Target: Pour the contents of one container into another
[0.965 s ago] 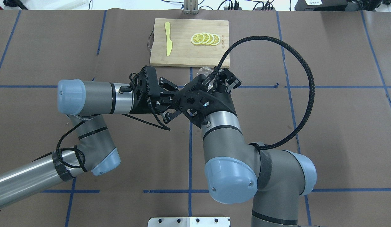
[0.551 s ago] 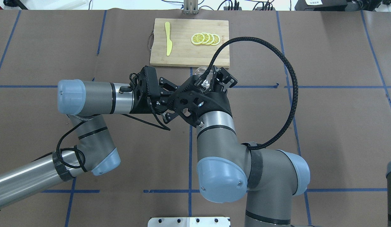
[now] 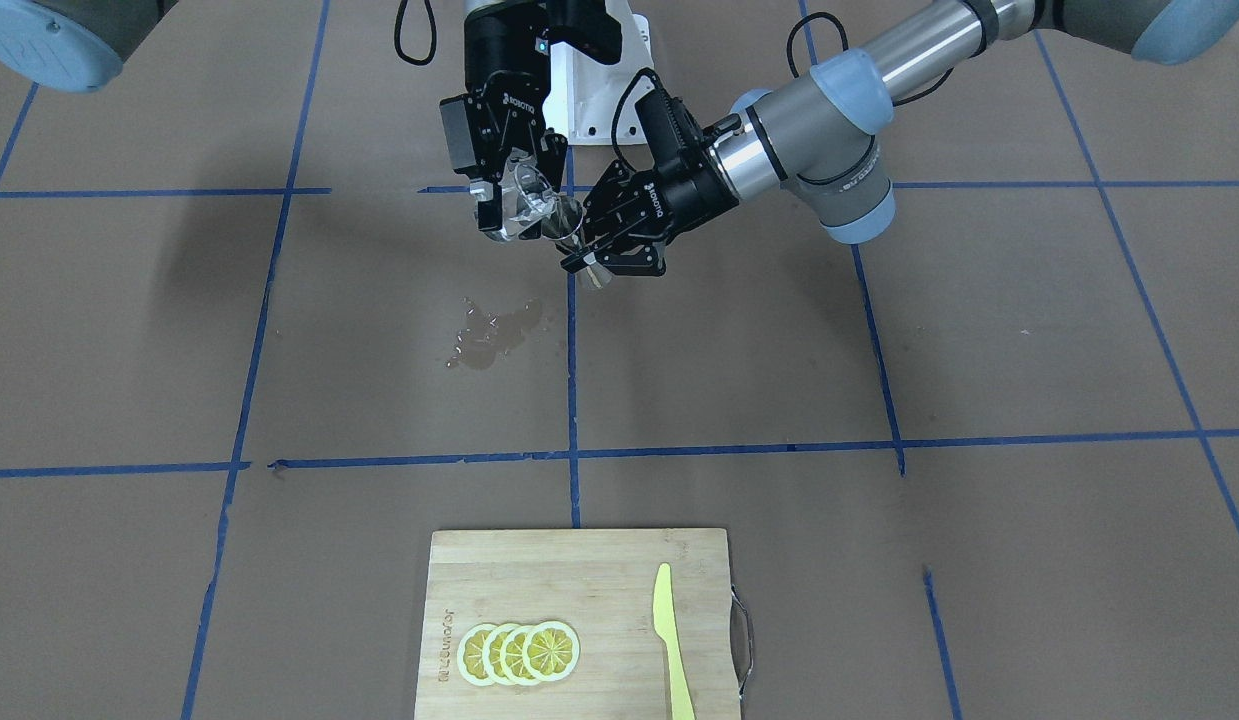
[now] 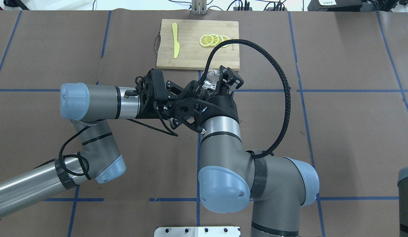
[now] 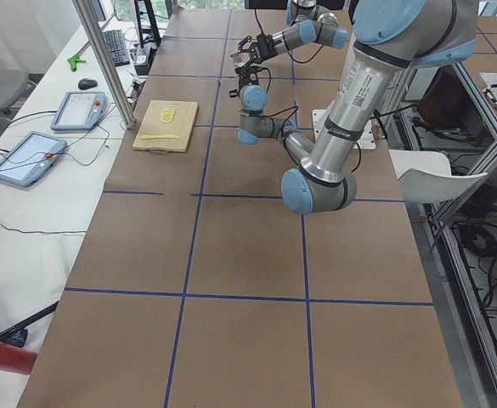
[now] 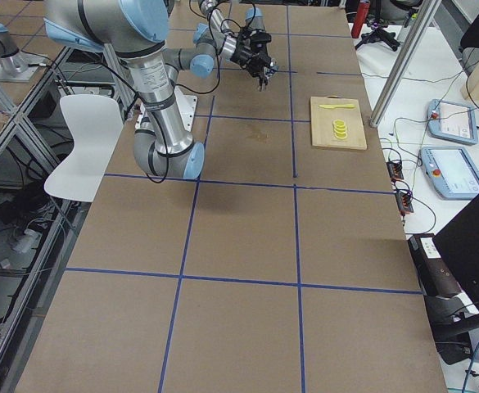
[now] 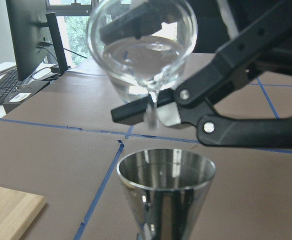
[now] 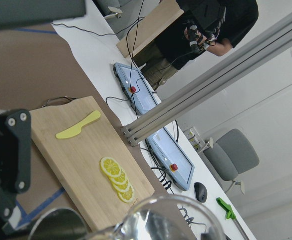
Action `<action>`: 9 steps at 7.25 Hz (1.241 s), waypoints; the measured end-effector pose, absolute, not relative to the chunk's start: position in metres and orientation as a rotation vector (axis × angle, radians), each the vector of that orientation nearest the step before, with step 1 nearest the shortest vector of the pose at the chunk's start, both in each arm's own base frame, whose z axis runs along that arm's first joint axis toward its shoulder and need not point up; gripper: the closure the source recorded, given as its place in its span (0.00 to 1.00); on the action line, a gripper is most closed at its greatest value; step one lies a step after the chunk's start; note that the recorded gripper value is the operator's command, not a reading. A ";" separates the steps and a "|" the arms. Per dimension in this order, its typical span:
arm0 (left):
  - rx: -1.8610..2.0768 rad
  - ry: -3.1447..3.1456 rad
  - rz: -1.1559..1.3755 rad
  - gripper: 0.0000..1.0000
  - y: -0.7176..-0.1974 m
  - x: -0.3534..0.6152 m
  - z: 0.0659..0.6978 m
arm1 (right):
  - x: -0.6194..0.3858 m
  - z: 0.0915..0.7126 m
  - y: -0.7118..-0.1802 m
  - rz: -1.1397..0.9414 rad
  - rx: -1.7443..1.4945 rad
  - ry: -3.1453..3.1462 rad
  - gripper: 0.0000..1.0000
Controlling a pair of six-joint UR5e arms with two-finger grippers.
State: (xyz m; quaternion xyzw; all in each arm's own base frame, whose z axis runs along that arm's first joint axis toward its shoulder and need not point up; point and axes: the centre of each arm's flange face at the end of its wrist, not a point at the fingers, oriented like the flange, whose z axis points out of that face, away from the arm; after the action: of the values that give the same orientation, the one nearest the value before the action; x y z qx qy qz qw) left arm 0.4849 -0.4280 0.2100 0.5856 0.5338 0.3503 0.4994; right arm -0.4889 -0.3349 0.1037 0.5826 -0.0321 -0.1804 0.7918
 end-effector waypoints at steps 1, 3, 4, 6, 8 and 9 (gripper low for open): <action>1.416 1.292 0.847 1.00 -0.428 0.485 0.210 | -0.490 0.102 -0.335 -0.401 1.250 -0.049 1.00; 1.416 1.292 0.847 1.00 -0.428 0.485 0.210 | -0.490 0.100 -0.334 -0.409 1.247 -0.038 1.00; 1.416 1.292 0.847 1.00 -0.428 0.485 0.210 | -0.490 0.099 -0.334 -0.411 1.247 -0.036 1.00; 1.417 1.291 0.847 1.00 -0.428 0.484 0.210 | -0.490 0.099 -0.334 -0.426 1.249 -0.026 1.00; 1.417 1.290 0.847 1.00 -0.428 0.484 0.210 | -0.490 0.099 -0.334 -0.440 1.251 -0.012 1.00; 1.417 1.290 0.847 1.00 -0.428 0.484 0.210 | -0.490 0.099 -0.334 -0.445 1.252 -0.004 1.00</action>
State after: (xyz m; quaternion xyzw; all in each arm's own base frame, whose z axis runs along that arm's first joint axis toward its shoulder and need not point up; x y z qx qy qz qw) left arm 0.4841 -0.4283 0.2102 0.5858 0.5335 0.3501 0.4996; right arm -0.4899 -0.3339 0.0987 0.5811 -0.0020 -0.2067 0.7871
